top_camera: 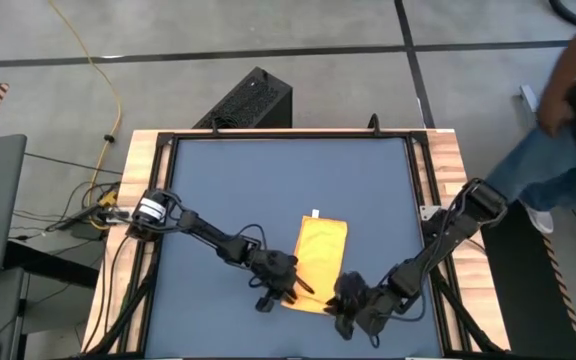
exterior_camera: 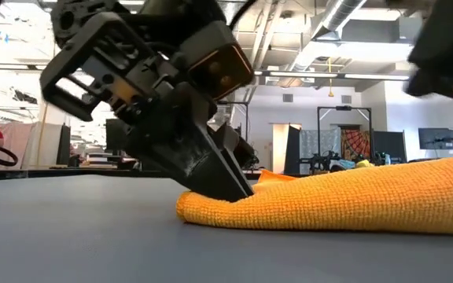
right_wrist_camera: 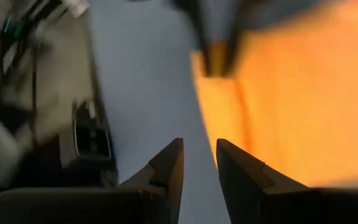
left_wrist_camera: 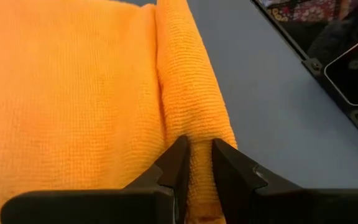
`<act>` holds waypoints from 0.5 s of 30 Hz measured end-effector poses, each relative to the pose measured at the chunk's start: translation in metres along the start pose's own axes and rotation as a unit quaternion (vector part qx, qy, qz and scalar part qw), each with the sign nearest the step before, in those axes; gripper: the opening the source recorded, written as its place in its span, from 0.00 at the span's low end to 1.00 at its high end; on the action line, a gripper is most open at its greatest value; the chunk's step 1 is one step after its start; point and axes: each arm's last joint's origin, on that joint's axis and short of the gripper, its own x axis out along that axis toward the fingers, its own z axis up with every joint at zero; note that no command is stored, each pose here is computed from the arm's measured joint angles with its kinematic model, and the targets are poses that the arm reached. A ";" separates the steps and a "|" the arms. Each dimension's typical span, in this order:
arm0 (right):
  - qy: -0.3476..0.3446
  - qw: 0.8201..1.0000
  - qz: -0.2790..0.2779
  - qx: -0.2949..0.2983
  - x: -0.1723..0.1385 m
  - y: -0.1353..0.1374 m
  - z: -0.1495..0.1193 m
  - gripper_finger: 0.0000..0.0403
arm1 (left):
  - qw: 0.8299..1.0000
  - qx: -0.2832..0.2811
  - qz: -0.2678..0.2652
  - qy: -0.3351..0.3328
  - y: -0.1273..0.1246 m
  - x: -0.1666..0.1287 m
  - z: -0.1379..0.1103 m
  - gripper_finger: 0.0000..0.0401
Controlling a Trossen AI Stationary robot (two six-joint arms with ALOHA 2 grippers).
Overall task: Roll towel into tight, uniform cylinder
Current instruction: Roll the orange towel
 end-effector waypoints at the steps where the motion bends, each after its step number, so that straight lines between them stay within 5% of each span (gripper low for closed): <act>1: -0.009 0.999 0.009 -0.051 0.004 0.002 -0.002 0.31 | 1.000 -0.004 -0.004 0.006 0.002 0.000 0.002 0.15; 6: -0.022 0.970 0.027 -0.239 0.021 0.007 -0.012 0.31 | 0.999 -0.017 -0.003 0.037 0.003 -0.001 0.011 0.15; 15: 0.024 0.943 -0.039 -0.331 0.029 0.006 -0.018 0.31 | 0.998 -0.019 -0.001 0.052 0.003 -0.001 0.017 0.15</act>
